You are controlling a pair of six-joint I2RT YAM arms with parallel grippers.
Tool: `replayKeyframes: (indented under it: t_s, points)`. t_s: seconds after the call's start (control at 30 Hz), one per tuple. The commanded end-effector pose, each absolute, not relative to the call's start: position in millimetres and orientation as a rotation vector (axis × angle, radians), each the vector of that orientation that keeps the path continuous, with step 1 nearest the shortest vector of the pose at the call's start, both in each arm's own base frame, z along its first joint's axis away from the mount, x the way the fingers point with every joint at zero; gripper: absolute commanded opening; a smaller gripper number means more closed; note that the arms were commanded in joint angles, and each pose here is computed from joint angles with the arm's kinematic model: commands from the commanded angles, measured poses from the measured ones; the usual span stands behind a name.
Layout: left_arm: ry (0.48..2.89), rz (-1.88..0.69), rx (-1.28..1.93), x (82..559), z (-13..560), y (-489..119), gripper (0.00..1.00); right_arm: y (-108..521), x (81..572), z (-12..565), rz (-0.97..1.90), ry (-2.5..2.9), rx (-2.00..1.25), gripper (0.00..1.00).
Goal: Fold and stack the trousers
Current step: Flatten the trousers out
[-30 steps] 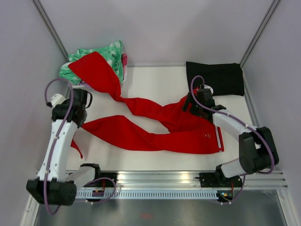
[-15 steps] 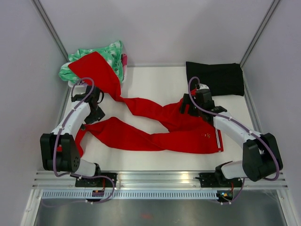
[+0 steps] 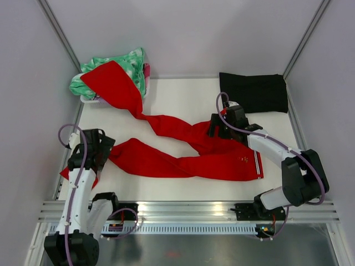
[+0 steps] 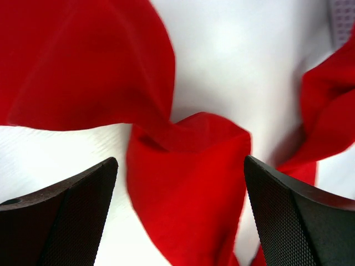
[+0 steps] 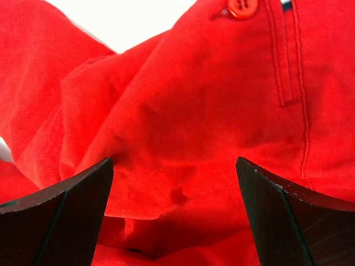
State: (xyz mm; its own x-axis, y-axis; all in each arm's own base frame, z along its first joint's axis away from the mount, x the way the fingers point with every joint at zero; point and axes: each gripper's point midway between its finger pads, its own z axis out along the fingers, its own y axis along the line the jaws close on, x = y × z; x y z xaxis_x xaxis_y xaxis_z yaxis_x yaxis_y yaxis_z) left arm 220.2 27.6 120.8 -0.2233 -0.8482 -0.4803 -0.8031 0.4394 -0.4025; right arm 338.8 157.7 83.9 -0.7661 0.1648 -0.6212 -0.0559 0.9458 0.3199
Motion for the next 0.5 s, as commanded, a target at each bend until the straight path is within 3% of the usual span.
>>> replayKeyframes:
  t_s: [0.0, 0.13, 0.3, 0.47]
  points:
    - [1.897, -0.273, -1.435, 248.0, 152.9, 22.5, 1.0, 169.1, 352.8, 105.5, 0.463, 2.35, 0.018, 0.98]
    - [1.739, -0.324, -1.679, 230.1, 129.0, 24.8, 1.0, 174.2, 353.0, 102.9, 0.495, 2.352, 0.016, 0.98]
    - [1.373, -0.436, -1.751, 215.8, 134.5, 43.2, 0.98, 181.6, 354.7, 97.3, 0.532, 2.369, -0.006, 0.98]
    - [1.32, -0.228, -1.839, 193.3, 107.0, 66.6, 0.95, 190.0, 357.4, 91.1, 0.562, 2.396, -0.049, 0.98]
